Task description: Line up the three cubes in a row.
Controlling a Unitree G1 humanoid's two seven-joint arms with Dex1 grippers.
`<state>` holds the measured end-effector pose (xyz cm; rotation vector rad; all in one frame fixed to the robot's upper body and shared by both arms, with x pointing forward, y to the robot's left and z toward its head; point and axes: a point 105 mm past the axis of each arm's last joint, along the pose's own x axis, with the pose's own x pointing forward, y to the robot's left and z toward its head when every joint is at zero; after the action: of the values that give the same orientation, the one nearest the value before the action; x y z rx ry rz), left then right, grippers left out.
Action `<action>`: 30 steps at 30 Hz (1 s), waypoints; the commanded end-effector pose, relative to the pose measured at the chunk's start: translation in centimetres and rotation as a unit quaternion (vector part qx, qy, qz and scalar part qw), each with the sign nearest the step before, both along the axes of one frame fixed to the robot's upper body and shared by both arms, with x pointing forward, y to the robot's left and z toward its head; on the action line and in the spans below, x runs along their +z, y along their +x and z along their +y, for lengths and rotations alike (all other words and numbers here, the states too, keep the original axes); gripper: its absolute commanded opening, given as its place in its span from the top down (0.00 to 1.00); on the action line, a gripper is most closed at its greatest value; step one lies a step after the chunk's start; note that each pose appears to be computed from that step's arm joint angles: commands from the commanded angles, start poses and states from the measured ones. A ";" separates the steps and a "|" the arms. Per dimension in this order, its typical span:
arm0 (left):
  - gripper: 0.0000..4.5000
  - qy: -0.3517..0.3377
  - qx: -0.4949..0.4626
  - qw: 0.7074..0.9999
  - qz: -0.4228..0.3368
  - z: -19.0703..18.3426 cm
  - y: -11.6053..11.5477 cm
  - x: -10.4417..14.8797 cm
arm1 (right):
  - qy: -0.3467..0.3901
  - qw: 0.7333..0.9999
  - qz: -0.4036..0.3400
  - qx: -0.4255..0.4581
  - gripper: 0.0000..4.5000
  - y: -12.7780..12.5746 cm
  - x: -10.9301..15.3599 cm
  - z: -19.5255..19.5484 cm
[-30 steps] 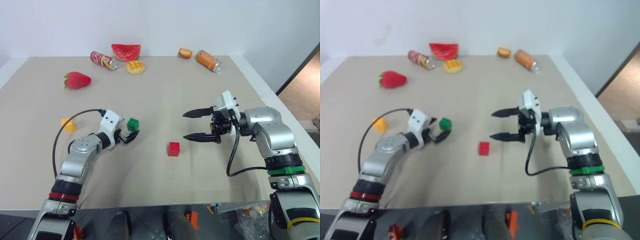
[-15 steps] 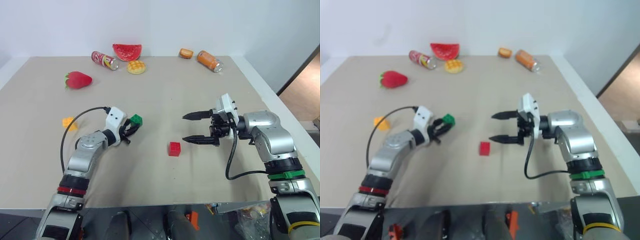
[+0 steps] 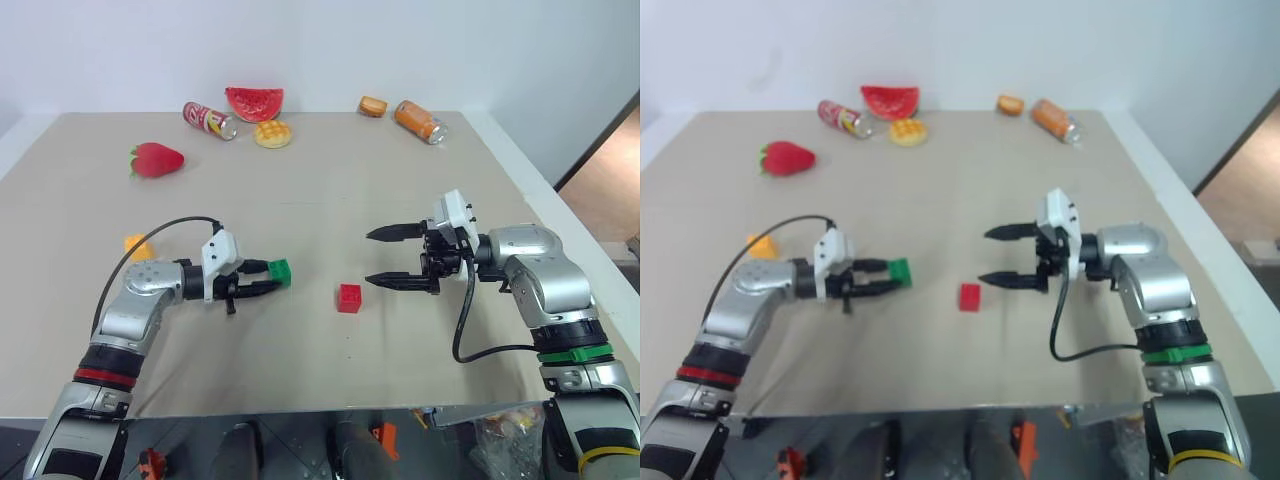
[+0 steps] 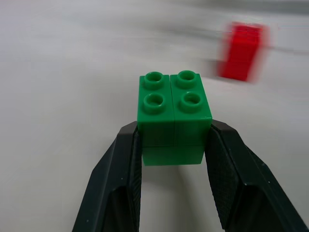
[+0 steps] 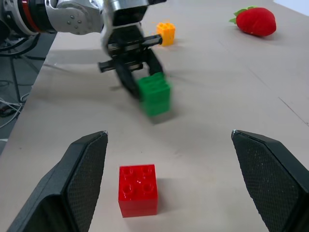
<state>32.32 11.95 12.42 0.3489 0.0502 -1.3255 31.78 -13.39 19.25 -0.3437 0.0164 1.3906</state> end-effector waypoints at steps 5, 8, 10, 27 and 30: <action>0.72 0.007 -0.097 0.995 -0.024 -2.5 0.0 0.5 | 0.016 1.000 -0.016 -0.010 0.05 -1.6 1.5 -1.0; 0.72 0.012 -0.116 0.993 -0.028 -3.3 0.2 0.4 | 0.012 1.000 -0.005 -0.013 0.05 -2.4 1.4 -1.5; 0.72 0.014 -0.118 0.992 -0.030 -3.5 0.4 0.2 | 0.004 1.000 0.002 -0.018 0.05 -2.8 1.0 -2.0; 0.72 0.011 -0.104 0.994 -0.025 -2.6 0.6 -0.7 | -0.021 0.999 0.019 -0.033 0.05 -3.3 -0.2 -3.2; 0.72 0.009 -0.101 0.995 -0.024 -2.6 0.5 -0.8 | -0.020 0.999 0.018 -0.032 0.05 -3.3 -0.2 -3.1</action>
<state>32.81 9.08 10.97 0.4049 0.0226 -1.5291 28.37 -16.61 18.00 -0.3301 0.1347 1.3356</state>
